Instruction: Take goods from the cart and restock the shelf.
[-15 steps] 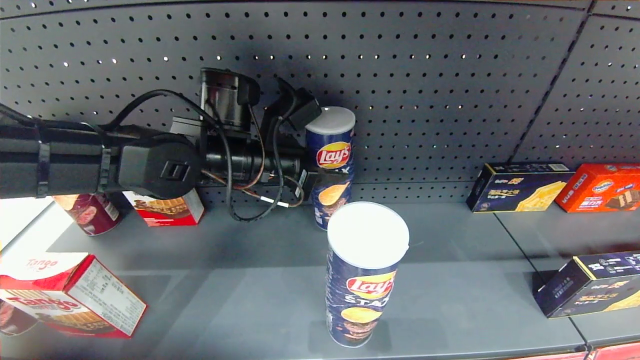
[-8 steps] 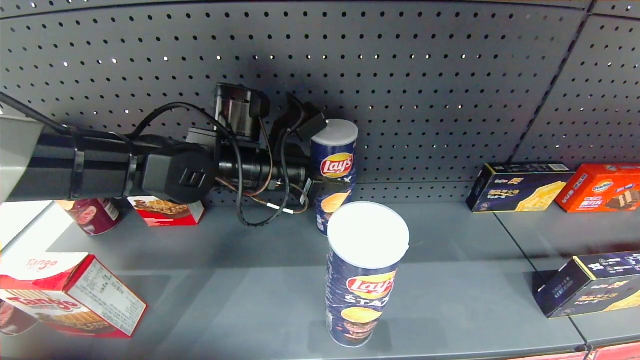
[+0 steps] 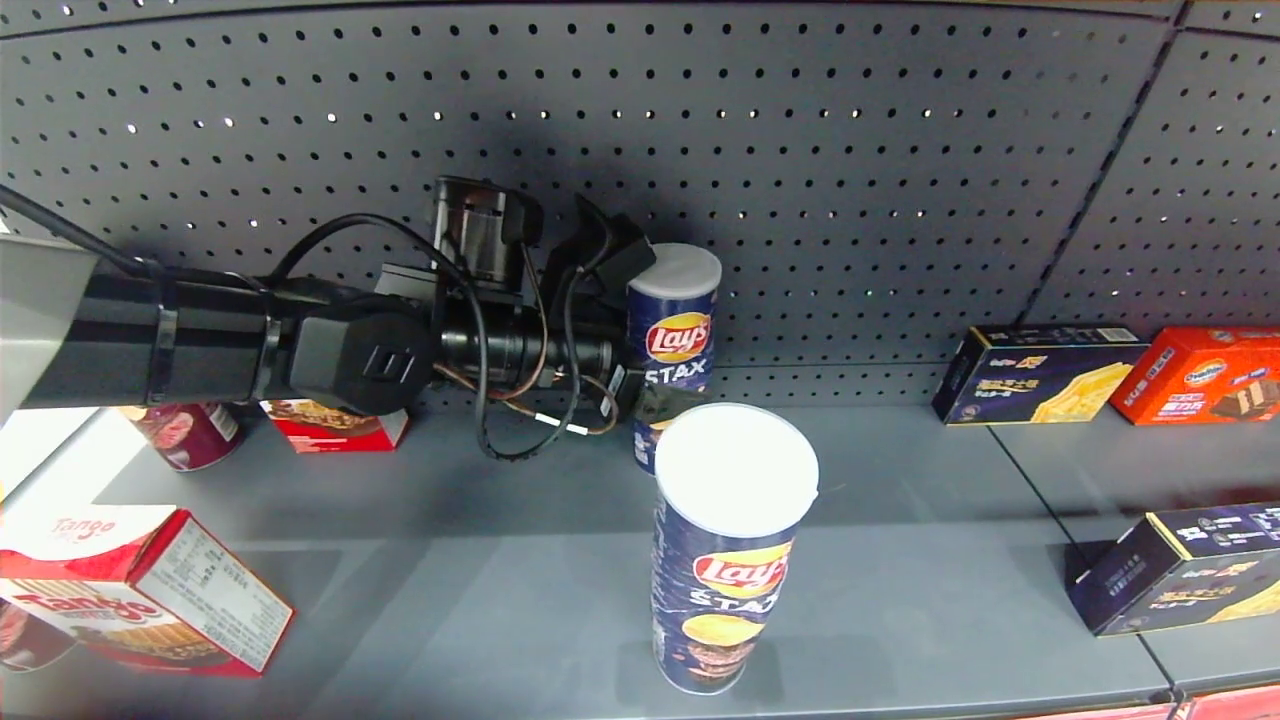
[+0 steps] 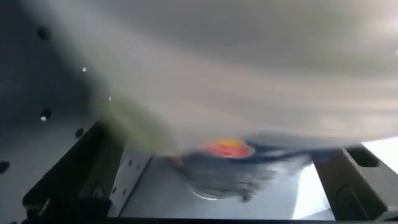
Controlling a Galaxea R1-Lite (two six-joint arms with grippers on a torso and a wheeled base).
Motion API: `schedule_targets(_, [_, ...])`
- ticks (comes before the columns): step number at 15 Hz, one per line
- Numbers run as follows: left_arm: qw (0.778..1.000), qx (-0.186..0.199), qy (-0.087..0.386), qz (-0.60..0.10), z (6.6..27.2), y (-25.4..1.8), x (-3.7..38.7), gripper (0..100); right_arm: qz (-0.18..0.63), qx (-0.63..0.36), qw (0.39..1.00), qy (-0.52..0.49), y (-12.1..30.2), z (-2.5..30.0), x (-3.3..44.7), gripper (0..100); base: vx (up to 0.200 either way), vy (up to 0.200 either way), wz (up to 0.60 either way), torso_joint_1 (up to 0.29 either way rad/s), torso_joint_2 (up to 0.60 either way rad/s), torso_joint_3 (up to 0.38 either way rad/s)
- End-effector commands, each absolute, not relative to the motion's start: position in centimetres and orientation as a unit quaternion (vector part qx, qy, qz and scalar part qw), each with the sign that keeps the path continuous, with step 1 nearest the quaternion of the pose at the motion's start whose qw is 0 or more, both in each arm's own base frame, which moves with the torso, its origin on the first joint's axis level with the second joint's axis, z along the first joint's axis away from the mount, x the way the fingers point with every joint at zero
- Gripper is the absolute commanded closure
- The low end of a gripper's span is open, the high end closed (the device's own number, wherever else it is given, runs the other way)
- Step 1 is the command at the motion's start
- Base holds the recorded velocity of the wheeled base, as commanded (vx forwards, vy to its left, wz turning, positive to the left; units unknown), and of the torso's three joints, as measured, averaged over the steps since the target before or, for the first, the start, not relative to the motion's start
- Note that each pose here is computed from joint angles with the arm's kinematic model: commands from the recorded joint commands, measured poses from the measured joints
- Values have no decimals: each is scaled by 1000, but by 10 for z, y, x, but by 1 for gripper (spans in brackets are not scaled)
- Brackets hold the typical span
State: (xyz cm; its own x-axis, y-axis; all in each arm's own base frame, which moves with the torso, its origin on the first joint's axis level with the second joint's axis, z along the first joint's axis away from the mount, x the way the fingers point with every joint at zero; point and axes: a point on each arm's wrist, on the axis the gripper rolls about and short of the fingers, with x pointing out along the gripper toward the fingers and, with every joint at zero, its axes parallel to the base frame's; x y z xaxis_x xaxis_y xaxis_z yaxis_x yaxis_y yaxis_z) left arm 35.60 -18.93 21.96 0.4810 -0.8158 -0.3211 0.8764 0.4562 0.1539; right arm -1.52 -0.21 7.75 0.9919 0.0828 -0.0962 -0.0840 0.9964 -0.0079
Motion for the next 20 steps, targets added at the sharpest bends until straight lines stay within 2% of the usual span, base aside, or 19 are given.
schedule_targets(1, [849, 151, 94, -498, 230, -181, 341, 0, 42, -6, 998, 49, -2, 78, -15, 0, 0, 0, 0, 0, 0, 0])
schedule_targets(7, [865, 151, 86, -471, 234, -155, 301, 0, 42, -6, 998, 49, -2, 78, -15, 0, 0, 0, 0, 0, 0, 0])
schedule_targets(9, [871, 152, 74, -461, 240, -144, 293, 0, 42, -6, 998, 49, -2, 78, -15, 0, 0, 0, 0, 0, 0, 0])
schedule_targets(11, [887, 152, 64, -432, 248, -131, 278, 0, 42, -6, 998, 49, -2, 78, -15, 0, 0, 0, 0, 0, 0, 0])
schedule_targets(13, [894, 139, 44, -424, 265, -123, 261, 0, 42, -6, 998, 49, -2, 78, -15, 0, 0, 0, 0, 0, 0, 0])
schedule_targets(16, [908, 135, -7, -396, 295, -104, 218, 0, 42, -6, 998, 49, -2, 78, -15, 0, 0, 0, 0, 0, 0, 0])
schedule_targets(17, [911, 132, -9, -391, 297, -102, 214, 0, 42, -6, 998, 49, -2, 78, -15, 0, 0, 0, 0, 0, 0, 0])
schedule_targets(18, [925, 107, -15, -365, 302, -88, 186, 0, 42, -6, 998, 49, -2, 78, -15, 0, 0, 0, 0, 0, 0, 0])
schedule_targets(20, [931, 92, -25, -353, 294, -68, 141, 0, 42, -6, 998, 49, -2, 78, -15, 0, 0, 0, 0, 0, 0, 0])
